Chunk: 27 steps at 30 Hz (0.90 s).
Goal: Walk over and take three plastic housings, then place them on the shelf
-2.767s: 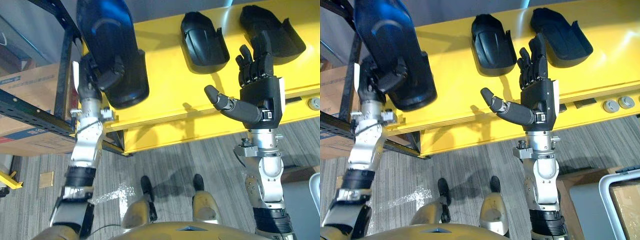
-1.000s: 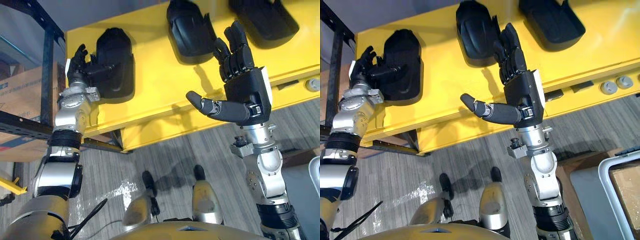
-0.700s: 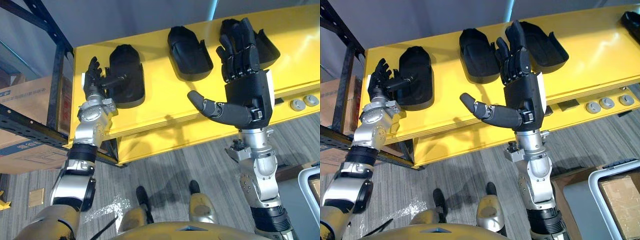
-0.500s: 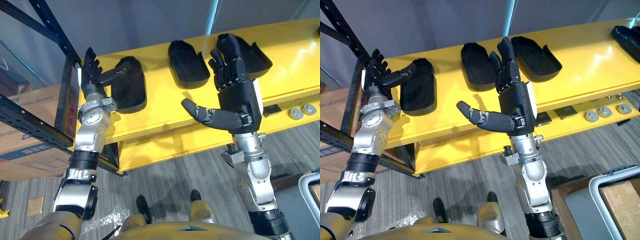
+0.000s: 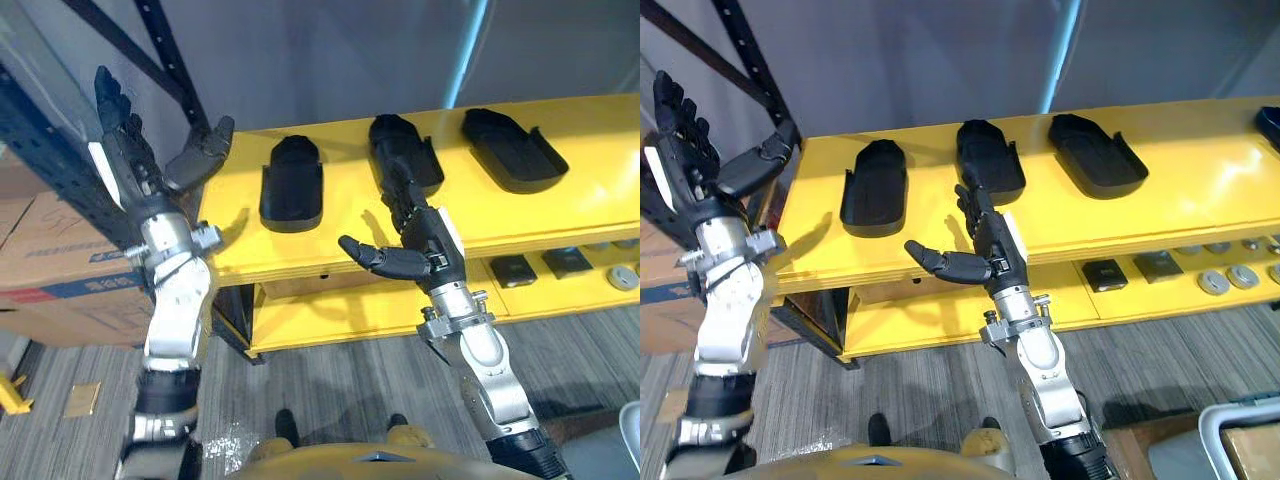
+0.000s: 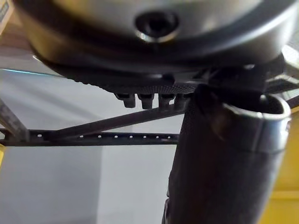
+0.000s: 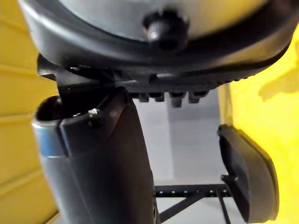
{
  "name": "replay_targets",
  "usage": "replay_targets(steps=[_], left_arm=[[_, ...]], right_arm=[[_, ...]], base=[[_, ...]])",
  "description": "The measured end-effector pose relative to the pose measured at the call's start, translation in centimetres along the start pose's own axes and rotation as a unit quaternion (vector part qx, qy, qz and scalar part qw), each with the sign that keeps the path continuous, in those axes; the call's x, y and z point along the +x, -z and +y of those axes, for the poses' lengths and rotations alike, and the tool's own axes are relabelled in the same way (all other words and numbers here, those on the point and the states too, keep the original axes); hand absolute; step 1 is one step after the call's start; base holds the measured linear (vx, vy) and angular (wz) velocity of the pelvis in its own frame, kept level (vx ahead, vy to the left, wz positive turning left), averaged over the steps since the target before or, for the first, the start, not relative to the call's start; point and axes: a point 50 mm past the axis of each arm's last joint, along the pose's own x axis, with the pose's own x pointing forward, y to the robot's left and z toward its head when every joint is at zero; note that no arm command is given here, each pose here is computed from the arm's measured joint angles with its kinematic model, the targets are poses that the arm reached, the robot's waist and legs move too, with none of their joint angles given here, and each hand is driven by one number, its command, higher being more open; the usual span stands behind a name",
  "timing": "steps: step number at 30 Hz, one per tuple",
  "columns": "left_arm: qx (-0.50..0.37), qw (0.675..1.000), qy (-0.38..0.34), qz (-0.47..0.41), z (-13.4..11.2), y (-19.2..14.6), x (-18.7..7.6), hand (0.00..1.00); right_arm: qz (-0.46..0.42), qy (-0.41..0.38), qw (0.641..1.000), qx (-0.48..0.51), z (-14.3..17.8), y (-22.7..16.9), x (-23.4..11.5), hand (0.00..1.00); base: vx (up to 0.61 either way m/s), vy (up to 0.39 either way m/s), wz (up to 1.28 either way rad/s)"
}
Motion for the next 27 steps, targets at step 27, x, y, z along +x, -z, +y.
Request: replay_targets(steps=[27], left_arm=[[-0.117, 0.949, 0.285, 0.063, -1.0, 1.8, -6.1, 1.00]], right_arm=[[0.092, 0.123, 0.986, -0.067, -4.2, 2.3, 7.8, 1.00]], base=[[-0.03, -0.017, 0.14]])
